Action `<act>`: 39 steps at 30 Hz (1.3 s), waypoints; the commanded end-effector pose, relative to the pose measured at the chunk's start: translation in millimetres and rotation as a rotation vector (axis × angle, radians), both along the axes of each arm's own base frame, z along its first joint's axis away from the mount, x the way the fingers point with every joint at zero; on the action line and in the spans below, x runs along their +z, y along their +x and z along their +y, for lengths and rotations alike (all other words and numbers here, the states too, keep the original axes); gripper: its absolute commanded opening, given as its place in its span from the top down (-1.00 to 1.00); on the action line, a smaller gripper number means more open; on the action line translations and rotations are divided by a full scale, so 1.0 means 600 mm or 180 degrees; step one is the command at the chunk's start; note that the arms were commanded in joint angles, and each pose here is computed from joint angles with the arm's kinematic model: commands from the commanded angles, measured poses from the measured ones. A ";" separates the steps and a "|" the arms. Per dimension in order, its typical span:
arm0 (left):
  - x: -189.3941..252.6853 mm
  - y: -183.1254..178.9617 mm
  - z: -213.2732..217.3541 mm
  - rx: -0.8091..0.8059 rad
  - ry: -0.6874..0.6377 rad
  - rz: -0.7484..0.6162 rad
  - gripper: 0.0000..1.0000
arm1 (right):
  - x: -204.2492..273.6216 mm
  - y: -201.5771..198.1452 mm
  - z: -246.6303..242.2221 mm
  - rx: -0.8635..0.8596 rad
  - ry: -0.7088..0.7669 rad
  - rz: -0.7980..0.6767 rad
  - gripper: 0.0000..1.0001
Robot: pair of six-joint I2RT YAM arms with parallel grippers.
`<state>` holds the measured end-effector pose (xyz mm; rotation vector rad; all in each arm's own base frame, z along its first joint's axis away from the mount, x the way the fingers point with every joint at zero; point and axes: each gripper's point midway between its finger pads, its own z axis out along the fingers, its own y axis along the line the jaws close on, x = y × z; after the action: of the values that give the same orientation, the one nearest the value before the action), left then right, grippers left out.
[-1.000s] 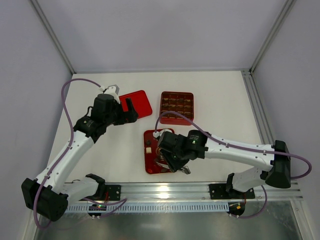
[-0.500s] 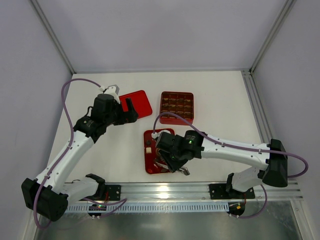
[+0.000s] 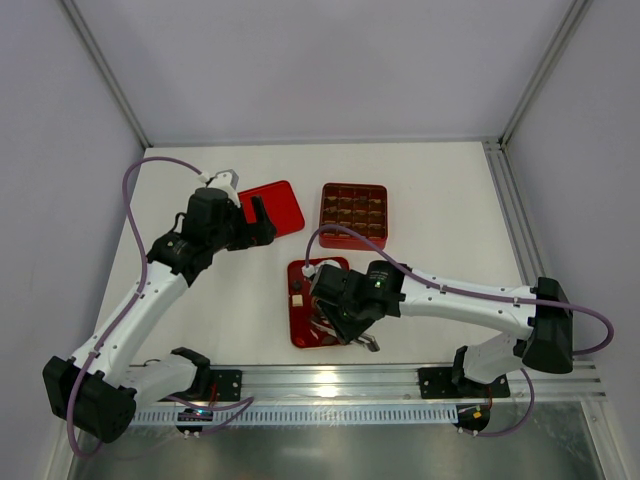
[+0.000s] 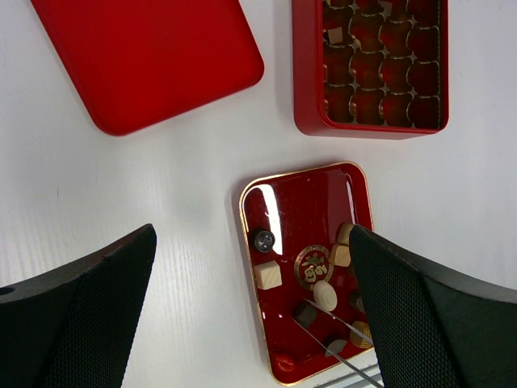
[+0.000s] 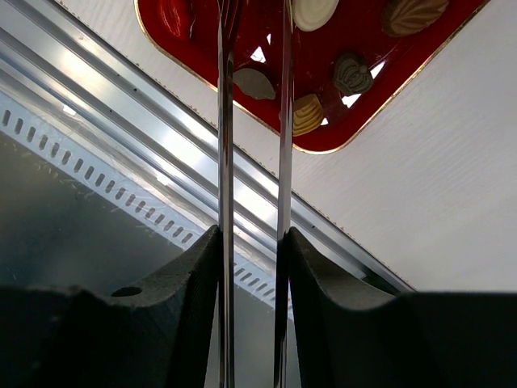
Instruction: Pack the chocolate
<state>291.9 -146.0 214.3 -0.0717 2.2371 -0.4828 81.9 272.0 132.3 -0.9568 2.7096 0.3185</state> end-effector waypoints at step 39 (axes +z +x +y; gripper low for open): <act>0.007 0.005 0.003 0.0011 0.0029 -0.0077 -0.99 | 0.119 0.104 -0.008 -0.0368 0.0458 -0.0559 0.38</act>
<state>292.0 -145.6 214.2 -0.0730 2.2370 -0.4802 126.1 266.3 170.2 -0.7980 2.6341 0.3157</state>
